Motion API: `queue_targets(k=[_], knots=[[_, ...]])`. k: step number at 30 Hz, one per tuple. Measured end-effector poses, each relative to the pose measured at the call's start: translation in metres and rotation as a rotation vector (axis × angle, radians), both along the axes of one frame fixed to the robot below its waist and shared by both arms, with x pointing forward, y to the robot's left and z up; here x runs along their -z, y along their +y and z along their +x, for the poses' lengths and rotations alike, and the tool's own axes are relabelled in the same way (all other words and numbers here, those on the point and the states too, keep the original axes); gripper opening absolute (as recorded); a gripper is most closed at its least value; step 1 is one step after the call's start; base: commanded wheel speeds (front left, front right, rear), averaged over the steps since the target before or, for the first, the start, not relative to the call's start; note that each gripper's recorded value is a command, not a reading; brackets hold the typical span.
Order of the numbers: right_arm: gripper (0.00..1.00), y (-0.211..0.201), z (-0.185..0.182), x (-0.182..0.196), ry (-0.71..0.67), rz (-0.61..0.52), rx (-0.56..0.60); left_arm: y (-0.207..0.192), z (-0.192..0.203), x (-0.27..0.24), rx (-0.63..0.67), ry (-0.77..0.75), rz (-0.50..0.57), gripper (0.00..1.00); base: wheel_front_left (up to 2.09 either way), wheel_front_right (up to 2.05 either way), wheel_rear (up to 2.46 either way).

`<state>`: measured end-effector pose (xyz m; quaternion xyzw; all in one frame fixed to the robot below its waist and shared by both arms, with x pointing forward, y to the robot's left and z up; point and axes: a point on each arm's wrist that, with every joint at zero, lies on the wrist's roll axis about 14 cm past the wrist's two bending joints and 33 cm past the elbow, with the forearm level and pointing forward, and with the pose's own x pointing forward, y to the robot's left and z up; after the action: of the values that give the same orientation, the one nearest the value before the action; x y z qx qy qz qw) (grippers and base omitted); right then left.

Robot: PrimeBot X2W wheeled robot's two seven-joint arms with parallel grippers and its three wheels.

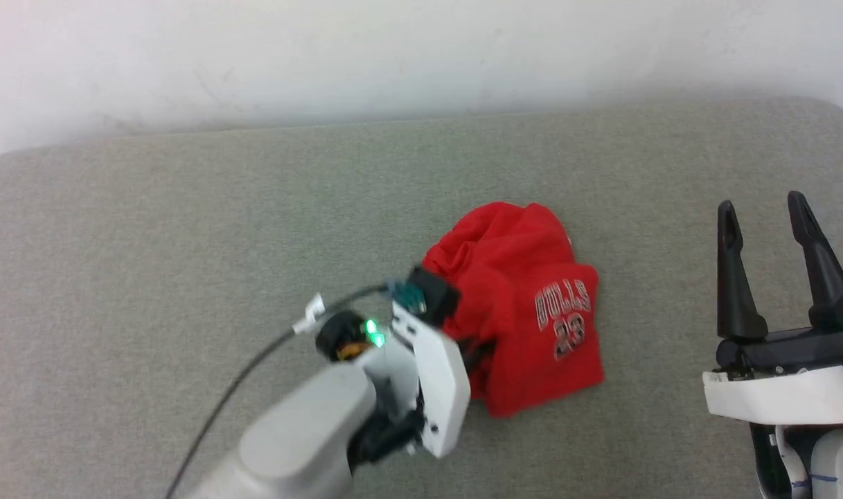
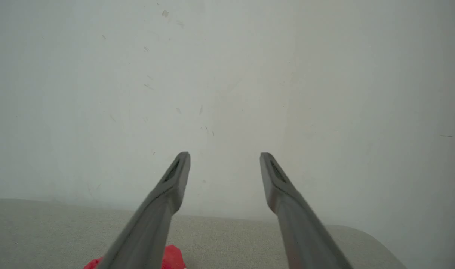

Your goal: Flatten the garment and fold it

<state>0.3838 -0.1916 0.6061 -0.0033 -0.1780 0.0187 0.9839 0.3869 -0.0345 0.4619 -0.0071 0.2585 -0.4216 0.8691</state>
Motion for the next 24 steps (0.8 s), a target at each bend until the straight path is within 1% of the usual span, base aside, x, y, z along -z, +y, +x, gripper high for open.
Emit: queue_targets(k=[1, 2, 3, 4, 7, 10, 12, 14, 16, 18, 20, 24], knots=[[1.0, 0.002, 0.001, 0.0, 0.0, 0.001, -0.005, 0.001, -0.006, 0.01, -0.004, 0.029, 0.01, 0.0, 0.0, 0.0, 0.0], [1.0, 0.003, 0.001, 0.0, 0.004, 0.001, -0.009, 0.001, -0.01, 0.014, -0.012, 0.044, 0.004, 0.26, 0.0, 0.0, 0.0], [1.0, 0.005, 0.002, 0.0, 0.003, 0.001, -0.014, 0.0, -0.011, 0.015, -0.019, 0.045, -0.007, 0.91, 0.0, 0.0, 0.0], [1.0, 0.007, 0.003, -0.001, 0.002, 0.001, -0.02, 0.0, -0.01, 0.011, -0.03, 0.041, -0.028, 1.0, 0.0, 0.0, 0.0], [1.0, 0.011, 0.004, -0.002, 0.002, 0.002, -0.035, -0.002, -0.004, -0.01, -0.063, -0.006, -0.108, 1.0, 0.0, 0.0, 0.0], [1.0, 0.015, 0.001, -0.004, -0.003, 0.003, -0.047, 0.003, 0.009, -0.049, -0.121, -0.081, -0.245, 1.0, 0.0, 0.0, 0.0], [1.0, 0.017, -0.001, -0.004, -0.001, 0.005, -0.053, 0.014, 0.02, -0.082, -0.176, -0.175, -0.331, 1.0, 0.0, 0.0, 0.0], [1.0, 0.019, -0.003, -0.005, -0.004, 0.005, -0.058, 0.038, 0.032, -0.114, -0.268, -0.307, -0.388, 1.0, 0.0, 0.0, 0.0], [1.0, 0.02, -0.004, -0.005, -0.005, 0.008, -0.063, 0.074, 0.041, -0.136, -0.384, -0.465, -0.391, 1.0, 0.0, 0.0, 0.0], [1.0, 0.02, -0.005, -0.003, 0.002, 0.015, -0.064, 0.109, 0.042, -0.147, -0.492, -0.586, -0.381, 1.0, 0.0, 0.0, 0.0], [1.0, 0.019, -0.005, 0.001, 0.012, 0.022, -0.062, 0.133, 0.035, -0.146, -0.567, -0.653, -0.352, 1.0, 0.0, 0.0, 0.0], [1.0, 0.015, -0.006, 0.013, 0.048, 0.038, -0.054, 0.174, 0.02, -0.137, -0.706, -0.722, -0.268, 1.0, 0.0, 0.0, 0.0]])
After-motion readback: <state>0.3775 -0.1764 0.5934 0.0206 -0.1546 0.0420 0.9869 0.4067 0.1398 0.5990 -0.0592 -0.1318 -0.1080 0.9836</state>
